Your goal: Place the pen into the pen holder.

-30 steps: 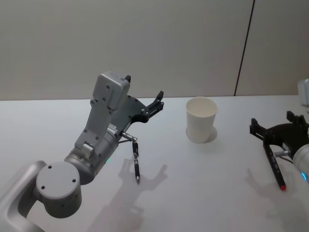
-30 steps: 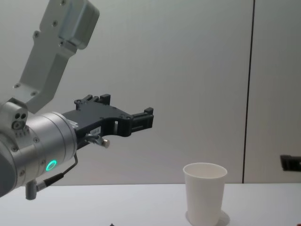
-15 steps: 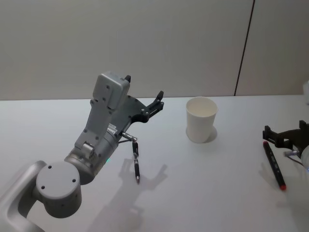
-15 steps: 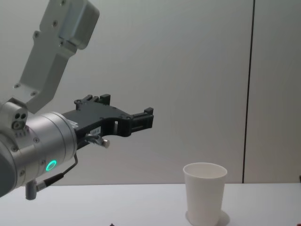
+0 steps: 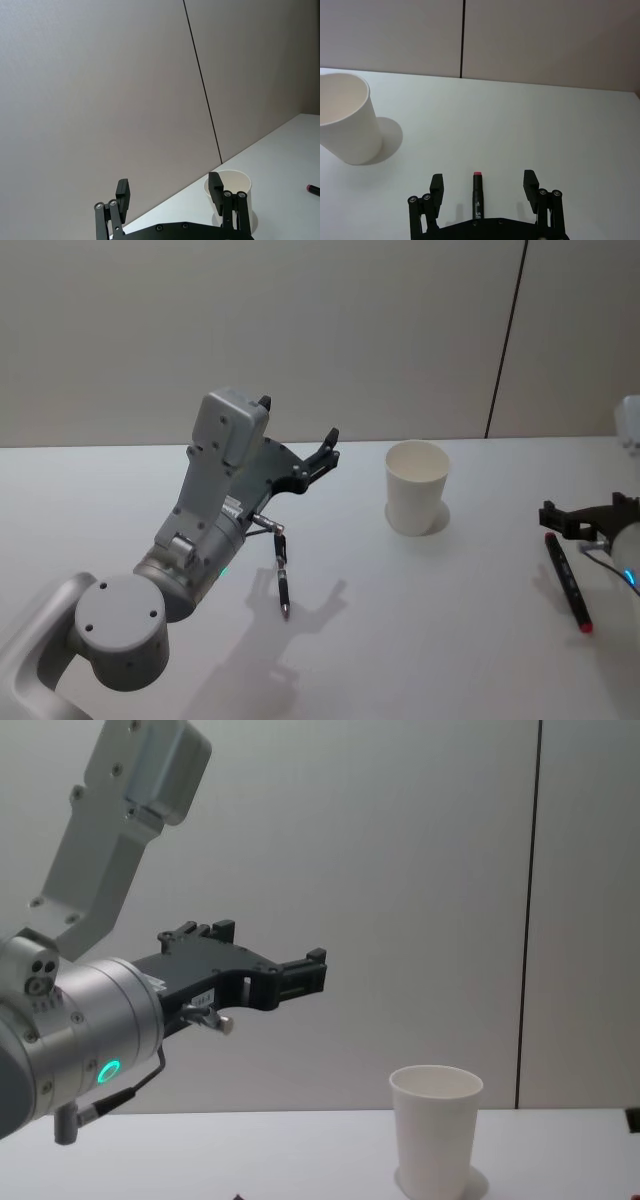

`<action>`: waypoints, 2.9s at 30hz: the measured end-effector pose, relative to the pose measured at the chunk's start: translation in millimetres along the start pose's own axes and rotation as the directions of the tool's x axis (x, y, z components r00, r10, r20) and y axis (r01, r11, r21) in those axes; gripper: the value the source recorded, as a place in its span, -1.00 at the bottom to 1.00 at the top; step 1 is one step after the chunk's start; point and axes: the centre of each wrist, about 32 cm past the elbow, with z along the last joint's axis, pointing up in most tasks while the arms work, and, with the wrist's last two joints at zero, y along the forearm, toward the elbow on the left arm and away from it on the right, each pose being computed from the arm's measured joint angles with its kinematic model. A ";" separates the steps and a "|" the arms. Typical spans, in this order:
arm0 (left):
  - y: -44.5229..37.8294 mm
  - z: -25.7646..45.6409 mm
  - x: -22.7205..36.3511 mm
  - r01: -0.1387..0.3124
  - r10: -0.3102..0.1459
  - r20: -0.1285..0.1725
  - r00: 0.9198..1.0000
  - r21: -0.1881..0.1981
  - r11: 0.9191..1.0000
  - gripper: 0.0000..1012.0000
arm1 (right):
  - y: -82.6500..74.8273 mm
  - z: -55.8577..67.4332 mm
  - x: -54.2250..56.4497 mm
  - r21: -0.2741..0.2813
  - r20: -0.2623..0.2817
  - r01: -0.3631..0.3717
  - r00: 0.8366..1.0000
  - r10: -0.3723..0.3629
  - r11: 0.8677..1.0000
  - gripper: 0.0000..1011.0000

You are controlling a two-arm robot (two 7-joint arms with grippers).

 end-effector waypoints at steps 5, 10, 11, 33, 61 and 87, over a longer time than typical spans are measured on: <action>0.0 0.0 0.0 0.000 0.000 0.000 1.000 0.000 1.000 0.98 | 4.3 7.3 -6.0 -0.029 -0.009 -0.001 1.000 0.000 1.000 0.98; 0.0 0.0 0.0 0.000 0.000 0.000 1.000 0.000 1.000 0.98 | 7.1 13.7 -11.9 -0.062 -0.020 -0.001 1.000 0.000 0.998 0.98; 0.0 0.0 0.0 0.000 0.000 0.000 1.000 0.000 1.000 0.98 | 7.6 14.8 -12.9 -0.066 -0.022 -0.001 1.000 0.000 0.998 0.98; 0.0 0.0 0.0 0.000 0.000 0.000 1.000 0.000 1.000 0.98 | 27.0 21.3 -20.2 -0.164 -0.043 0.033 0.998 -0.041 0.986 0.98; 0.0 0.0 0.0 0.000 0.000 0.000 1.000 0.000 1.000 0.98 | 58.9 16.5 -9.1 -0.188 -0.071 -0.045 0.997 0.032 0.981 0.98; 0.0 0.0 0.0 0.000 0.000 0.000 1.000 0.000 1.000 0.98 | 73.9 2.4 5.4 -0.234 -0.062 -0.055 0.997 0.041 0.971 0.98</action>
